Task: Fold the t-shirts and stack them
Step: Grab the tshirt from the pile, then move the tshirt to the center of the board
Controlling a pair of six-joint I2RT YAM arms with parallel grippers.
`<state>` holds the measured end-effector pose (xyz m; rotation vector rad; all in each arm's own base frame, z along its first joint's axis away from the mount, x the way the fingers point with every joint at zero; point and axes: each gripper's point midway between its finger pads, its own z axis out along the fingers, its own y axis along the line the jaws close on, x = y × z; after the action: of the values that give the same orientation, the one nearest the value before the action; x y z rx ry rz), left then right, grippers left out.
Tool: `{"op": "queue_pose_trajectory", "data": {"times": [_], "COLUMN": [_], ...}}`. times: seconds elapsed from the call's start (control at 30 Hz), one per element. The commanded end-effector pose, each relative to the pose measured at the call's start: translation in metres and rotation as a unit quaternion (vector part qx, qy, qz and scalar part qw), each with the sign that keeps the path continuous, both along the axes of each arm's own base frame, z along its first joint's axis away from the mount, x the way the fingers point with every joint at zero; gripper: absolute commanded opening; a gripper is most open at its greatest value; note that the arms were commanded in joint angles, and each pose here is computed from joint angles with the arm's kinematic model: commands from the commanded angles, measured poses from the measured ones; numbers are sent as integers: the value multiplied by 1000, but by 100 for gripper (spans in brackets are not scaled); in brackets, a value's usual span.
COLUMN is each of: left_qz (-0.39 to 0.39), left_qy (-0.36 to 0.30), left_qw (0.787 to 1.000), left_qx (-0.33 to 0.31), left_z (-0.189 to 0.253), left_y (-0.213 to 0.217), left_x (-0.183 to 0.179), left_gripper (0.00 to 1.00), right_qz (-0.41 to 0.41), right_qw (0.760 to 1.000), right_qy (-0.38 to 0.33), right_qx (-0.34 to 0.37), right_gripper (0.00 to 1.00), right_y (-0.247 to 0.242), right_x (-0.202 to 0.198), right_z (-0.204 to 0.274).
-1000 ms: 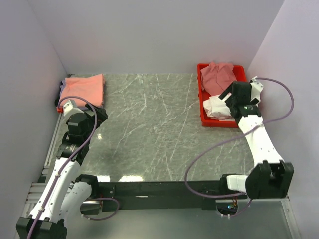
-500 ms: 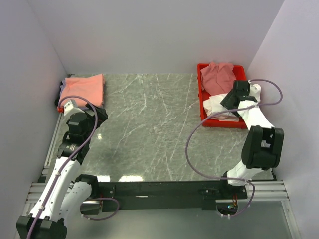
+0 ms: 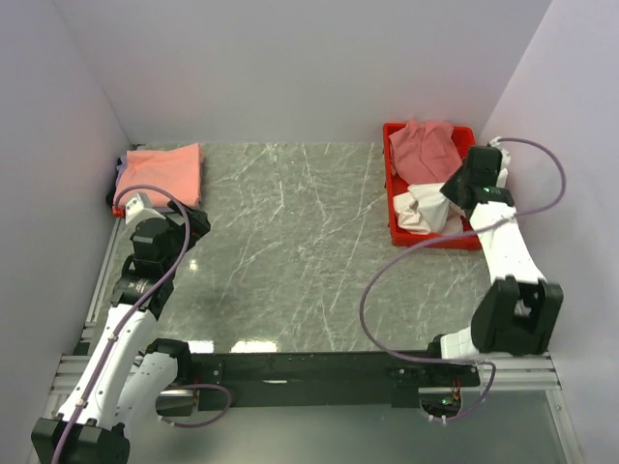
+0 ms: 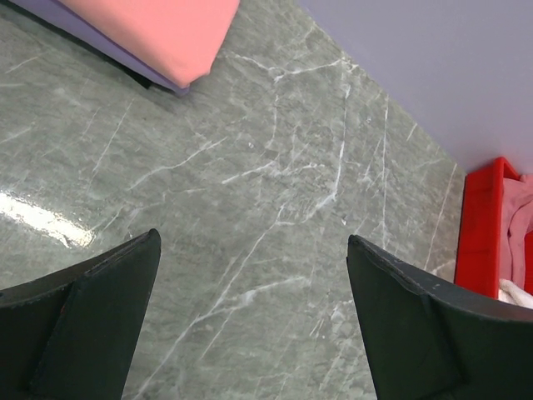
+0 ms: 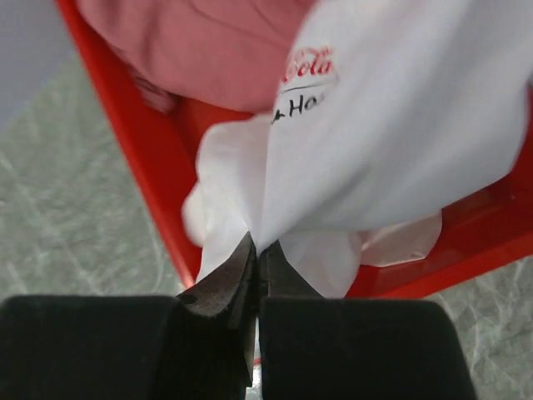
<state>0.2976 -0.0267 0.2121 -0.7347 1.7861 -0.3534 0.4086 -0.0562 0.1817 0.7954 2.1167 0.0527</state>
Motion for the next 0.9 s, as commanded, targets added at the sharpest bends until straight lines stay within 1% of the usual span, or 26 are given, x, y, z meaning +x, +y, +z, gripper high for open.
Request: {"op": "queue_pose_trajectory", "data": {"times": [0.0, 0.17, 0.2, 0.27, 0.33, 0.37, 0.43, 0.47, 0.53, 0.57, 0.63, 0.67, 0.73, 0.77, 0.83, 0.87], "left_qz": [-8, -9, -9, -12, -15, -18, -17, -15, -14, -8, 1, 3, 5, 6, 5, 5], "left_qy": [-53, -65, -70, -72, -76, -77, -78, -79, -79, -77, -75, -73, -73, -72, -71, -71], "left_qw": [999, 998, 997, 997, 997, 997, 996, 996, 996, 996, 996, 996, 996, 996, 996, 996], "left_qx": [-12, -19, -22, -25, -27, -28, -32, -33, -34, -38, -40, -42, -45, -47, -51, -52], "left_z": [31, 35, 37, 37, 39, 40, 42, 42, 41, 41, 41, 41, 42, 42, 43, 44], "left_y": [-4, -4, -4, -5, -6, -7, -7, -7, -6, -5, -2, -2, -1, -1, -2, -3], "left_x": [2, -4, -6, -7, -8, -10, -11, -12, -14, -14, -16, -16, -17, -18, -18, -18], "left_gripper": [99, 99, 99, 99, 99, 99, 99, 100, 99, 99, 99, 100, 99, 99, 99, 99], "right_qz": [4, 39, 42, 58, 66, 95, 109, 129, 159, 168, 198, 210, 244, 263, 297, 309], "right_qw": [995, 983, 982, 973, 966, 959, 952, 944, 936, 929, 920, 912, 900, 889, 878, 870], "right_qy": [-96, -173, -178, -217, -239, -260, -277, -295, -308, -324, -333, -348, -357, -371, -372, -382], "right_qx": [-30, -51, -55, -61, -68, -66, -70, -68, -63, -63, -59, -60, -55, -49, -41, -37], "right_gripper": [0, 0, 0, 0, 0, 0, 0, 0, 0, 0, 0, 0, 0, 0, 0, 0], "right_y": [-3, 17, 21, 35, 41, 63, 76, 89, 105, 111, 131, 138, 158, 166, 186, 191], "right_x": [-9, -34, -39, -50, -59, -65, -70, -75, -78, -83, -88, -95, -99, -107, -110, -118], "right_z": [83, 159, 167, 203, 225, 244, 261, 278, 291, 307, 318, 333, 343, 358, 364, 377]}}
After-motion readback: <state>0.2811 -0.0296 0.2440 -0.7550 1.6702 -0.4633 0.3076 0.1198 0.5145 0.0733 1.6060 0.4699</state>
